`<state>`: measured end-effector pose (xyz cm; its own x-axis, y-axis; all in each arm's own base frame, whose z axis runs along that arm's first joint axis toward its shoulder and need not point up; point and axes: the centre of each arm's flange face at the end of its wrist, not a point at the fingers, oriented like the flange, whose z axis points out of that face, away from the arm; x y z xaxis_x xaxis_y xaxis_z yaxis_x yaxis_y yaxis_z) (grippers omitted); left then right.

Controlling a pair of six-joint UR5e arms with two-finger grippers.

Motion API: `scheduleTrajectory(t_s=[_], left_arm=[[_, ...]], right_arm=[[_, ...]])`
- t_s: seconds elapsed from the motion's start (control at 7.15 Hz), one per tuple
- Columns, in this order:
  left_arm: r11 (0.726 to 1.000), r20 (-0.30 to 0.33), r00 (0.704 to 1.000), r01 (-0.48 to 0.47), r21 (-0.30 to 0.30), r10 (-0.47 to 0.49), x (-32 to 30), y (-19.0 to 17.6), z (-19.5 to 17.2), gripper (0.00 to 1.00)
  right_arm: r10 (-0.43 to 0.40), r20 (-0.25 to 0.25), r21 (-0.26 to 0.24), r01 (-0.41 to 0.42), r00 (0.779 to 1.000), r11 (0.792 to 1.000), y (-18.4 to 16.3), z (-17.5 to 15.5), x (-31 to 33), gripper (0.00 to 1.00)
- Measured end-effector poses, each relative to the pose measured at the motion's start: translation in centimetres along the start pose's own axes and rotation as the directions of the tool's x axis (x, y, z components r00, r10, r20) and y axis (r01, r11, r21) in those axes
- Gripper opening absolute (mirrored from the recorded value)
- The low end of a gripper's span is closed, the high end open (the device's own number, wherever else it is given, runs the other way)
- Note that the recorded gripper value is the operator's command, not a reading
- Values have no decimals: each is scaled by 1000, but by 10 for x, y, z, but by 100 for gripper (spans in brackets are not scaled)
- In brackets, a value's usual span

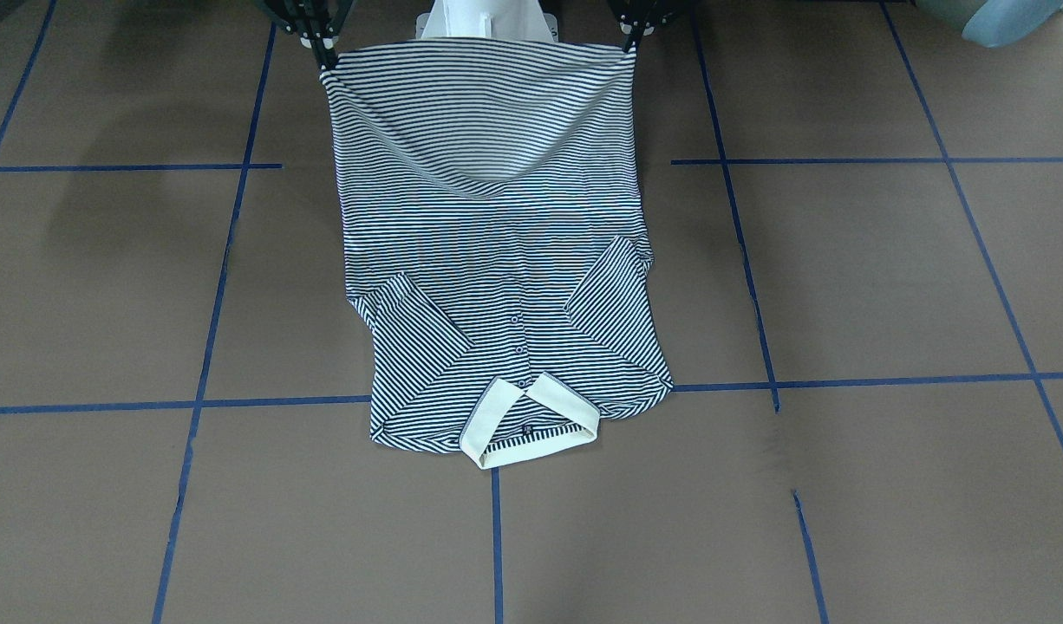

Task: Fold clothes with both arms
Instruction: 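Lift the hem with both grippers and fold it toward the collar, then release the hem and draw both grippers back from the folded shirt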

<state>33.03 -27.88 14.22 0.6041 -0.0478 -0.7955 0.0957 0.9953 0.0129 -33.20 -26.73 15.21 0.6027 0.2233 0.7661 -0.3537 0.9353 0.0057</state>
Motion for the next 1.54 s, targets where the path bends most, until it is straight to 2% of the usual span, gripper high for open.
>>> scheduleTrajectory(t_s=[0.28, 0.42, 0.84, 1.12, 1.26, 1.54], left_arm=[[997, 65, 998, -12, 73, 7, -2, -62, 15, 0], [995, 86, 996, -14, 102, 5, -3, -91, 26, 0], [985, 120, 993, -34, 171, 13, -17, -191, 95, 0], [977, 134, 991, -34, 212, 5, -36, -244, 151, 0], [974, 143, 990, -33, 224, 0, -41, -258, 170, 0], [975, 161, 987, -32, 222, -4, -48, -268, 192, 0]], right_arm=[[1, -53, 56, 2, 999, 998, -71, 27, -23, 0], [10, -58, 81, -5, 998, 997, -100, 52, -35, 0], [37, -52, 134, -30, 998, 991, -172, 163, -55, 0], [41, -72, 150, -30, 997, 988, -206, 225, -56, 0], [41, -74, 155, -29, 996, 988, -216, 248, -52, 0], [41, -80, 155, -28, 996, 988, -224, 275, -51, 0]])
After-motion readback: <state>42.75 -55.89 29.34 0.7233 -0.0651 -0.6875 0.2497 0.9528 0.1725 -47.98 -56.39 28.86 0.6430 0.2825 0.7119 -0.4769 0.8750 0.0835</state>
